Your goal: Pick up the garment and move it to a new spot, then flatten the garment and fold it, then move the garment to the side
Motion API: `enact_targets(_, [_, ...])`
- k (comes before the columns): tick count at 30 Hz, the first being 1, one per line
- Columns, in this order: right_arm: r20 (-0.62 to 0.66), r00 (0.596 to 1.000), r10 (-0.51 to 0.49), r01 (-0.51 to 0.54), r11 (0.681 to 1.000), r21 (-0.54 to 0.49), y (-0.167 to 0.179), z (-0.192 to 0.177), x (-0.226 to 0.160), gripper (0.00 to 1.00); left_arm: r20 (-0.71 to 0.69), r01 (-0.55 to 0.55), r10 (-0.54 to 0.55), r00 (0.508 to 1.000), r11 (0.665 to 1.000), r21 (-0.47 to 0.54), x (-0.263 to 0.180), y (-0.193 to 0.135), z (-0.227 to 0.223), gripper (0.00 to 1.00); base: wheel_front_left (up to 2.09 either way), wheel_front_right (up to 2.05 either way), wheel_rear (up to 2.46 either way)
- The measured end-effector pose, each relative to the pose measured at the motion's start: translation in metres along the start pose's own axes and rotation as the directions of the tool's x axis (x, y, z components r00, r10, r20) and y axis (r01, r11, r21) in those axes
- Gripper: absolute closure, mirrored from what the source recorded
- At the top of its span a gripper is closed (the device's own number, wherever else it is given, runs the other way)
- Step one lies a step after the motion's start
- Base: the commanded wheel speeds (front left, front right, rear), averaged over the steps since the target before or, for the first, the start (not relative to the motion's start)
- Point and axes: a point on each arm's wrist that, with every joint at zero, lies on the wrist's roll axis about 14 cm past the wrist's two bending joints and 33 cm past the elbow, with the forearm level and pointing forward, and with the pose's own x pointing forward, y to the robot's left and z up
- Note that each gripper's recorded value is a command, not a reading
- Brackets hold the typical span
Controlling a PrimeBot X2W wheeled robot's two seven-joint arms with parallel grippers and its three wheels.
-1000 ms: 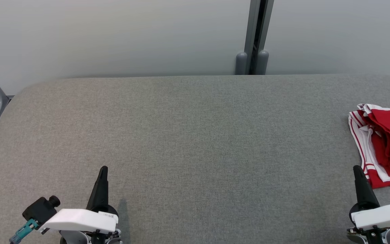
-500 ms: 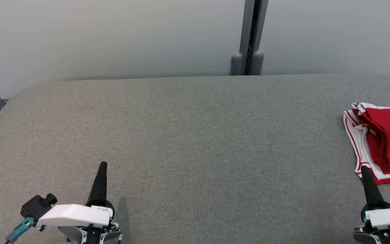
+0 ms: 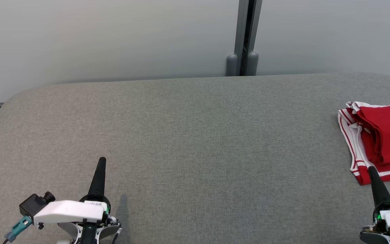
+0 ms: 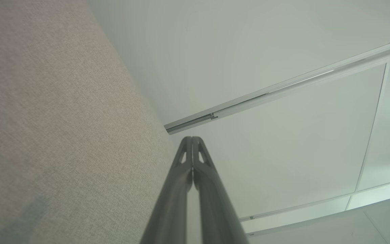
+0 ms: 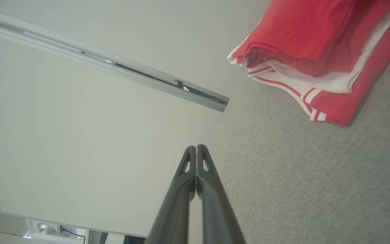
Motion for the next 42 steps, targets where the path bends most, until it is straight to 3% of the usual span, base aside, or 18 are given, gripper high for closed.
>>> enact_targets(21, [0.045,0.999,0.024,-0.032,0.979,0.199,0.001,0.022,-0.009,1.00,-0.030,0.040,-0.046,0.999,0.984,-0.176,0.009,-0.015,-0.006,1.00,0.00,0.00,0.00])
enact_targets(42, [0.091,0.994,0.052,-0.081,0.936,0.344,0.004,0.041,-0.019,1.00,-0.052,0.071,-0.091,0.994,0.950,-0.304,0.016,-0.029,-0.011,1.00,0.00,0.00,0.00])
